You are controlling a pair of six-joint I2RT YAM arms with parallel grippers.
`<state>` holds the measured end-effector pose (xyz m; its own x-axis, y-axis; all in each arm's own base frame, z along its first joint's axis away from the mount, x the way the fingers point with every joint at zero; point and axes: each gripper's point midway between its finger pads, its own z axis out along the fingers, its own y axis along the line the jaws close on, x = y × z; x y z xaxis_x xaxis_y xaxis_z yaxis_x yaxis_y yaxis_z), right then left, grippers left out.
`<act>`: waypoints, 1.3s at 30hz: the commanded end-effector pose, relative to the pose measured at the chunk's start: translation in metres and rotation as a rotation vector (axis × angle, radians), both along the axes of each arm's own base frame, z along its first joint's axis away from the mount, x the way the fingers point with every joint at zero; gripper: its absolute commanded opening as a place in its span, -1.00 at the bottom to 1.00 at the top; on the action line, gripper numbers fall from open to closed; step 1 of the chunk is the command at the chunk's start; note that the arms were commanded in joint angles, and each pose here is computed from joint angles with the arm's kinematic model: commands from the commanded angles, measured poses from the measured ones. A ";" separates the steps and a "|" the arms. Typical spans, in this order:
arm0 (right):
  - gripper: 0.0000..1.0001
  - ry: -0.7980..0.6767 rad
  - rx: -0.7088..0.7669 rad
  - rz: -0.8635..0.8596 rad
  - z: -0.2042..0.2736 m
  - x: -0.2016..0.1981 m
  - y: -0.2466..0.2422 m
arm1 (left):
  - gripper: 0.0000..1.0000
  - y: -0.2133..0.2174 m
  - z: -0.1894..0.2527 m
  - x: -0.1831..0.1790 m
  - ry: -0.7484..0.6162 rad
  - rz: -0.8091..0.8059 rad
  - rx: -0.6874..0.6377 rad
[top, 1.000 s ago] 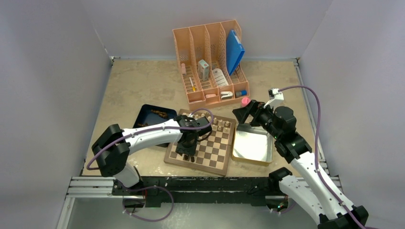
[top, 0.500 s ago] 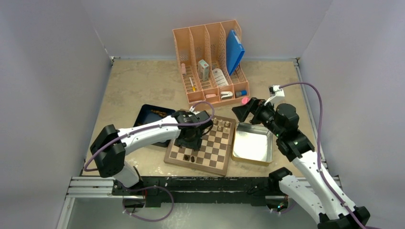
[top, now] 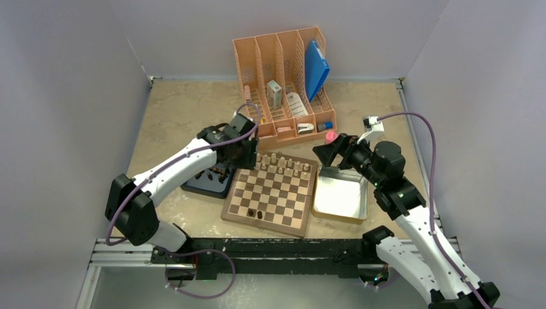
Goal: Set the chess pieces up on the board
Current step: Pick up the chess piece from the storage box.
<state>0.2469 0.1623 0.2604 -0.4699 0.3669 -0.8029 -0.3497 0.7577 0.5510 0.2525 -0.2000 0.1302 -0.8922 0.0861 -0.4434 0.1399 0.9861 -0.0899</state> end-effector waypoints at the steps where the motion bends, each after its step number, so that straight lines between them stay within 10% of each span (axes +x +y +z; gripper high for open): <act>1: 0.92 -0.055 0.046 0.038 0.024 -0.003 0.006 | 0.15 0.018 0.030 0.047 -0.107 0.011 -0.072; 18: 0.89 -0.047 0.043 0.060 0.007 -0.004 0.010 | -0.40 0.093 -0.007 0.118 -0.061 0.203 -0.065; 39: 0.92 -0.038 0.024 0.027 0.004 -0.002 0.004 | -0.39 0.093 -0.065 0.121 0.073 0.213 -0.015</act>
<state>0.2413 0.1689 0.2524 -0.4979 0.3640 -0.7872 -0.3712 0.7309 0.5727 0.3632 -0.1041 0.0617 -0.9299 -0.1143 -0.3497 -0.0898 0.9923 -0.0855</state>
